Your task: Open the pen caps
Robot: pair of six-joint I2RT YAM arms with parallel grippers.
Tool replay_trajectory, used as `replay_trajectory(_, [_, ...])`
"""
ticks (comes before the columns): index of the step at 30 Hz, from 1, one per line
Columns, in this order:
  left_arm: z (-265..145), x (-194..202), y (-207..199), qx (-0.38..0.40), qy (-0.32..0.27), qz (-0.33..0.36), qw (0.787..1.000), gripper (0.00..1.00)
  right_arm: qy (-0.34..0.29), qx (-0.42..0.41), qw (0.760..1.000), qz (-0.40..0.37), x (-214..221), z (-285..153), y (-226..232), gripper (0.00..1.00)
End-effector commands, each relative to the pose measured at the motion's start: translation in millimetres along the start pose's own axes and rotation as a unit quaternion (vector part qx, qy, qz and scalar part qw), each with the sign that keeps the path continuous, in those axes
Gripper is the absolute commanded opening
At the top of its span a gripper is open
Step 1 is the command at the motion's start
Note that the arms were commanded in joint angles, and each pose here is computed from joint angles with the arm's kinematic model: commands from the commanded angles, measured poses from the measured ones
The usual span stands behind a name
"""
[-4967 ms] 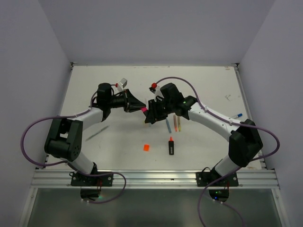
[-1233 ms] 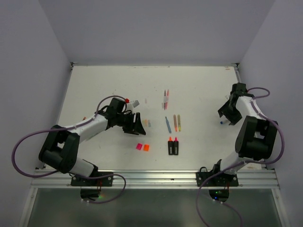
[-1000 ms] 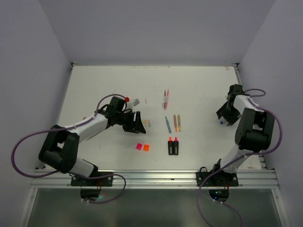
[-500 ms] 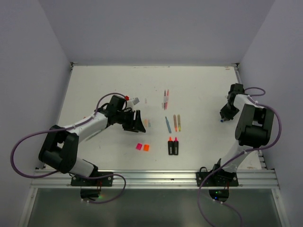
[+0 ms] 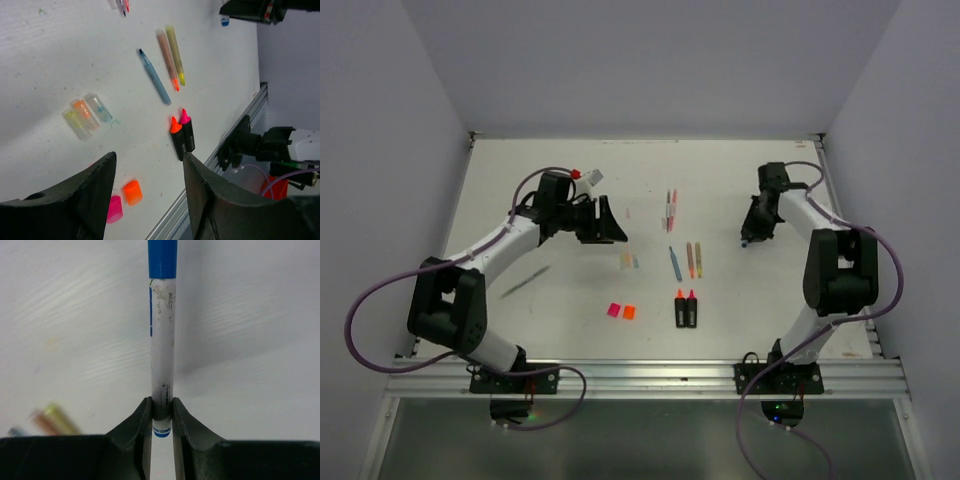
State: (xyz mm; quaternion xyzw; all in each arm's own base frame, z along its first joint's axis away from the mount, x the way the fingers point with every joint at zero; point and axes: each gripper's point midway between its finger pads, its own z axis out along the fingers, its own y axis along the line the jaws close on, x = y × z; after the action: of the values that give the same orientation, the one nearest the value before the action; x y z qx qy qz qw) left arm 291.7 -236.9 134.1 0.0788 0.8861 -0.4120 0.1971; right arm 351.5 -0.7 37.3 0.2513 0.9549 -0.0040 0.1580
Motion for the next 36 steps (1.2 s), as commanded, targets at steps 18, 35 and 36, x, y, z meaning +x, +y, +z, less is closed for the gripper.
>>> replay_trajectory(18, [-13.2,-69.6,-29.1,0.132,-0.076,-0.092,0.984,0.65,0.132,-0.471,0.814,-0.312,189.0,-198.1,240.1,0.00])
replay_trajectory(35, [-6.3,-67.2,-24.9,0.120,-0.072,-0.114,0.984,0.62,0.135,-0.491,0.803,-0.308,193.6,-210.1,257.0,0.00])
replay_trajectory(36, [-6.5,-68.2,-25.7,0.121,-0.072,-0.116,0.983,0.62,0.135,-0.492,0.803,-0.309,194.4,-210.2,257.3,0.00])
